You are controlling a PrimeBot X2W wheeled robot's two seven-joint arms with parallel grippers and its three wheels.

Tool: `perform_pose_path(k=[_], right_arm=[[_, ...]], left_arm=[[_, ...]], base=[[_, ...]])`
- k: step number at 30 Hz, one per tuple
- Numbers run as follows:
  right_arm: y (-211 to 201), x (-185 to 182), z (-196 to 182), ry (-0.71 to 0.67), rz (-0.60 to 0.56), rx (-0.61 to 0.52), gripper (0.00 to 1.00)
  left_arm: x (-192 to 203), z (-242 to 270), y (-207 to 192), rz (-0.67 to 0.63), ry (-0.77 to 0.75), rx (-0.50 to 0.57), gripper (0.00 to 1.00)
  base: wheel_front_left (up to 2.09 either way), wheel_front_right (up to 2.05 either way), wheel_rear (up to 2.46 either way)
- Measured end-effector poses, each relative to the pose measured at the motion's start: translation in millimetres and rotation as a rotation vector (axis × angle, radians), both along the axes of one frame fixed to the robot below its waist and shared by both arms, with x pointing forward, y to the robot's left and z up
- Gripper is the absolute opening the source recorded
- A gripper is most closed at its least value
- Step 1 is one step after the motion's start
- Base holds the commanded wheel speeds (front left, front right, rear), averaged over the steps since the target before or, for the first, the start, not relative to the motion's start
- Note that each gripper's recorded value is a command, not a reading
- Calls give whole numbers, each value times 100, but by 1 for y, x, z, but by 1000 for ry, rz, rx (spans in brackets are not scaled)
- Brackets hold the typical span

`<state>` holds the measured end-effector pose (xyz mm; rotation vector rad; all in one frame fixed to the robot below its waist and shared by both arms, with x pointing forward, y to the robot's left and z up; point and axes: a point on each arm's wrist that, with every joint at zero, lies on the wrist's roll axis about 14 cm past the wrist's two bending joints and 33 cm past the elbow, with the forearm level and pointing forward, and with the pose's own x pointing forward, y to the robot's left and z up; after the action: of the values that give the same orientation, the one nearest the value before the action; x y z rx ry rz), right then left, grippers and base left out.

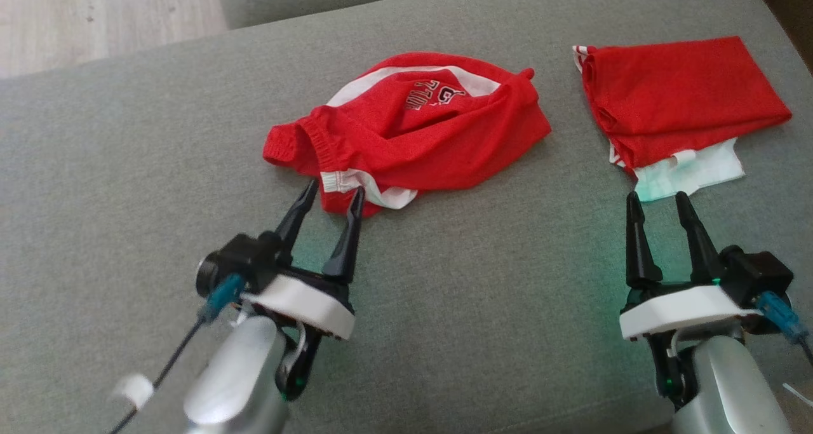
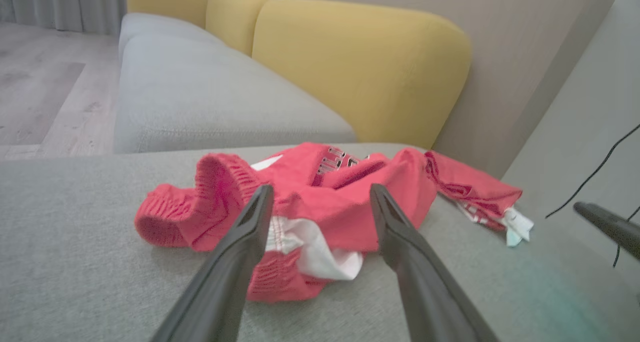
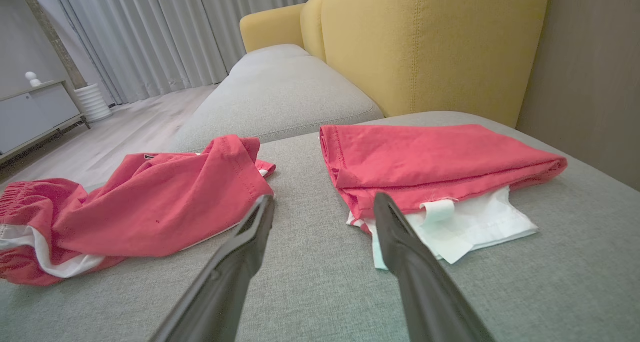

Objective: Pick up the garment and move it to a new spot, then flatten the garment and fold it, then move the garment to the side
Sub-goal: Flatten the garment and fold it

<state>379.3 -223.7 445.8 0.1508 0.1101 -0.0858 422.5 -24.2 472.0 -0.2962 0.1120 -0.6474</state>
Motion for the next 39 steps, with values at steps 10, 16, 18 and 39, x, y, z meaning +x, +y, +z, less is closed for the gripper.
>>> perform_pose_path(k=[10,16,18,39], right_arm=[[-3,-2,-8,22,-15,14,100],[-2,-1,-9,27,-12,14,100],[-2,-1,-10,29,-12,14,100],[21,15,-15,45,63,4,100]], left_arm=[[22,-57,8,6,175,191,100],[30,-57,6,14,182,171,100],[32,-58,6,14,182,170,100],[40,-21,26,88,95,52,0]], base=[[0,0,0],[0,0,0],[0,0,0],[0,0,0]])
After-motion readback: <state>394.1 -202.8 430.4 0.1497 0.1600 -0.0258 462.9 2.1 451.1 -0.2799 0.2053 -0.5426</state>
